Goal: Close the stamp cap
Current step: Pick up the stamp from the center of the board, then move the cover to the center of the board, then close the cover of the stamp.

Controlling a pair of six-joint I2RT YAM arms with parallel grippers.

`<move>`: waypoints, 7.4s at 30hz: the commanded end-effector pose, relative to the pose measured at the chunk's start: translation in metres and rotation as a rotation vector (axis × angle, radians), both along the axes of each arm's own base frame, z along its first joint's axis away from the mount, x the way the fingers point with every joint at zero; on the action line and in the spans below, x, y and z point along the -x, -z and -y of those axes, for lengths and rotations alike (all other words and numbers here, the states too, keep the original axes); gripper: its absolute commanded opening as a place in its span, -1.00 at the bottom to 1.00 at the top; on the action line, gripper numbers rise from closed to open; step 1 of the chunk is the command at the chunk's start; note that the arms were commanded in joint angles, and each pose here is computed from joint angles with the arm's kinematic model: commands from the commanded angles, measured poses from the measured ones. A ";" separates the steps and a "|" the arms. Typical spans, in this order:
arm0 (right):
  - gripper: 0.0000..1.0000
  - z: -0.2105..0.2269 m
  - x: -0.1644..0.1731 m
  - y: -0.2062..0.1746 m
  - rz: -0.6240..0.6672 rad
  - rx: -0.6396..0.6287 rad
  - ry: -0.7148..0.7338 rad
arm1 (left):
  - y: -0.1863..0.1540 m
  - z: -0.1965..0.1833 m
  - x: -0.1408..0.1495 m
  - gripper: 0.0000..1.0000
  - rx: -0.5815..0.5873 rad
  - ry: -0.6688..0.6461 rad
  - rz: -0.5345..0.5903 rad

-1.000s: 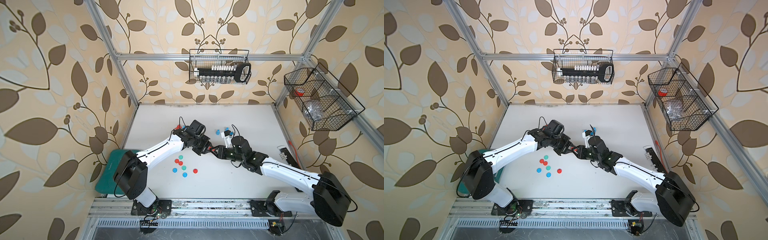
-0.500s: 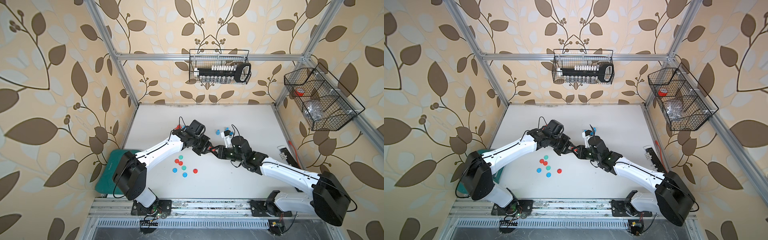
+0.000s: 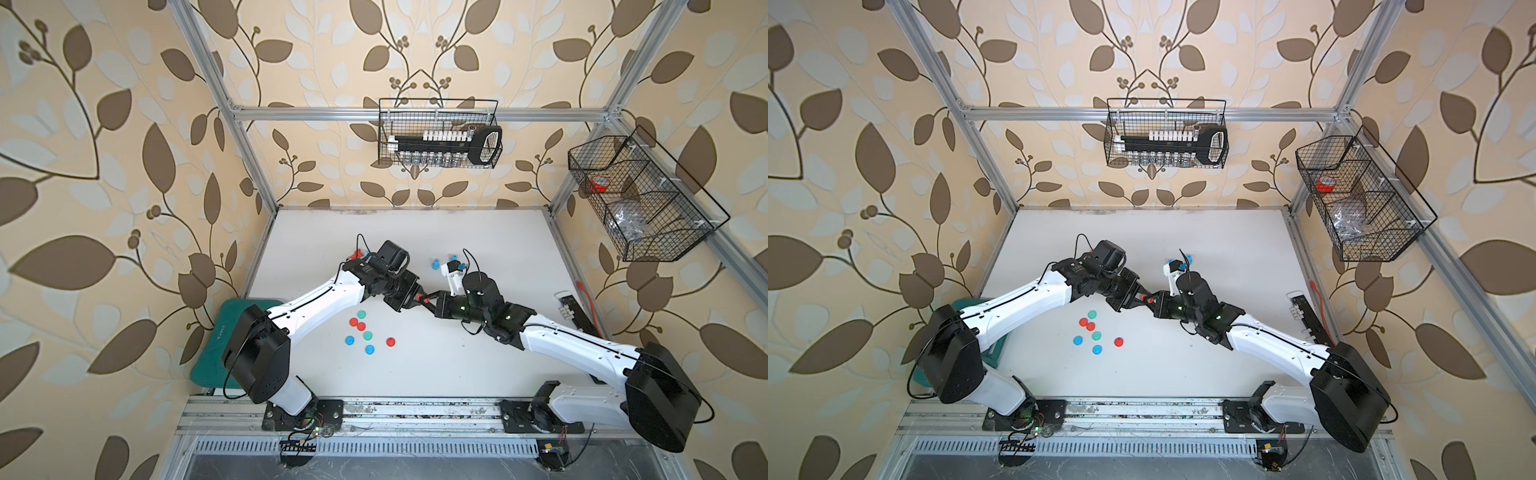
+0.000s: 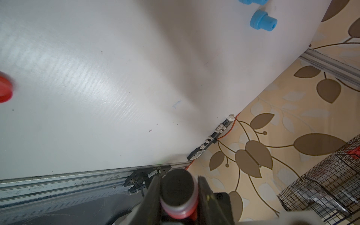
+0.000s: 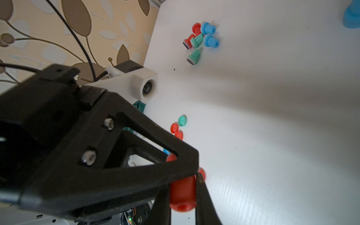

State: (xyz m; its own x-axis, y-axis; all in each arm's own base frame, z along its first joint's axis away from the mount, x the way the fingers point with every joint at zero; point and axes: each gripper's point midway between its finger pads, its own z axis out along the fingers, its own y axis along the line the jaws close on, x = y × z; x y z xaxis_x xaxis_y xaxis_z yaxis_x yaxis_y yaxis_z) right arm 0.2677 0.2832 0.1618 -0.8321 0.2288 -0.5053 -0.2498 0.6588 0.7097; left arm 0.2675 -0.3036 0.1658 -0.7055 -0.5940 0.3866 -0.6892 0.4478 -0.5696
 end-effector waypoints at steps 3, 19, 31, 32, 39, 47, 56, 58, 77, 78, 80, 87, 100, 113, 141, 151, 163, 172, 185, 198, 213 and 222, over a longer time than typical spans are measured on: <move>-0.79 -0.001 0.000 -0.005 0.012 0.006 -0.010 | -0.023 0.004 0.008 -0.56 0.049 0.034 0.050; -0.78 0.016 0.010 -0.004 -0.005 0.090 -0.004 | -0.021 -0.006 0.012 0.26 -0.011 0.070 0.069; -0.76 0.058 0.032 -0.026 0.016 0.287 -0.017 | 0.026 -0.080 0.027 -0.16 -0.324 0.191 0.072; -0.76 0.061 0.031 -0.028 0.016 0.285 -0.008 | 0.032 -0.080 0.029 -0.21 -0.330 0.194 0.068; -0.75 0.066 0.031 -0.025 -0.009 0.275 -0.001 | 0.060 -0.081 0.036 -0.34 -0.446 0.292 0.065; -0.75 0.067 0.032 -0.023 -0.014 0.273 0.003 | 0.095 -0.079 0.051 -0.40 -0.497 0.343 0.014; -0.74 0.068 0.033 -0.019 -0.019 0.277 0.002 | 0.117 -0.077 0.059 -0.43 -0.515 0.370 -0.021; -0.74 0.067 0.033 -0.019 -0.022 0.278 0.000 | 0.120 -0.074 0.059 -0.44 -0.519 0.380 -0.024; -0.74 0.072 0.035 -0.018 -0.021 0.280 0.010 | 0.145 -0.070 0.064 -0.49 -0.544 0.410 -0.064; -0.74 0.073 0.034 -0.019 -0.020 0.277 0.011 | 0.146 -0.069 0.064 -0.49 -0.544 0.412 -0.066; -0.74 0.073 0.035 -0.019 -0.021 0.278 0.011 | 0.148 -0.070 0.065 -0.49 -0.548 0.415 -0.070; -0.74 0.075 0.033 -0.024 -0.014 0.275 0.017 | 0.153 -0.067 0.067 -0.50 -0.555 0.426 -0.072; -0.74 0.085 0.023 -0.049 0.036 0.273 0.044 | 0.157 0.019 0.082 -0.51 -0.497 0.533 -0.032; -0.73 0.103 0.024 -0.065 0.052 0.299 0.073 | 0.112 0.040 0.074 -0.07 -0.461 0.540 0.057; -0.71 0.049 0.041 -0.015 -0.230 0.572 -0.193 | 0.006 -0.156 -0.005 0.02 -0.585 0.299 0.266; -0.71 0.025 0.051 0.040 -0.378 0.751 -0.298 | 0.015 -0.198 0.025 0.02 -0.614 0.236 0.252; -0.75 0.005 0.072 0.093 -0.497 0.890 -0.418 | 0.021 -0.209 0.032 -0.02 -0.609 0.227 0.232; -0.75 -0.002 0.076 0.105 -0.537 0.909 -0.472 | 0.023 -0.211 0.028 -0.05 -0.604 0.227 0.228; -0.76 -0.004 0.078 0.116 -0.554 0.920 -0.491 | 0.027 -0.215 0.028 -0.06 -0.599 0.218 0.215; -0.78 -0.006 0.077 0.127 -0.560 0.924 -0.490 | 0.026 -0.217 0.026 -0.08 -0.594 0.212 0.213; -0.79 -0.004 0.077 0.121 -0.543 0.922 -0.483 | 0.028 -0.217 0.026 -0.09 -0.584 0.207 0.208; -0.80 -0.001 0.076 0.113 -0.526 0.920 -0.474 | 0.027 -0.216 0.026 -0.10 -0.579 0.202 0.211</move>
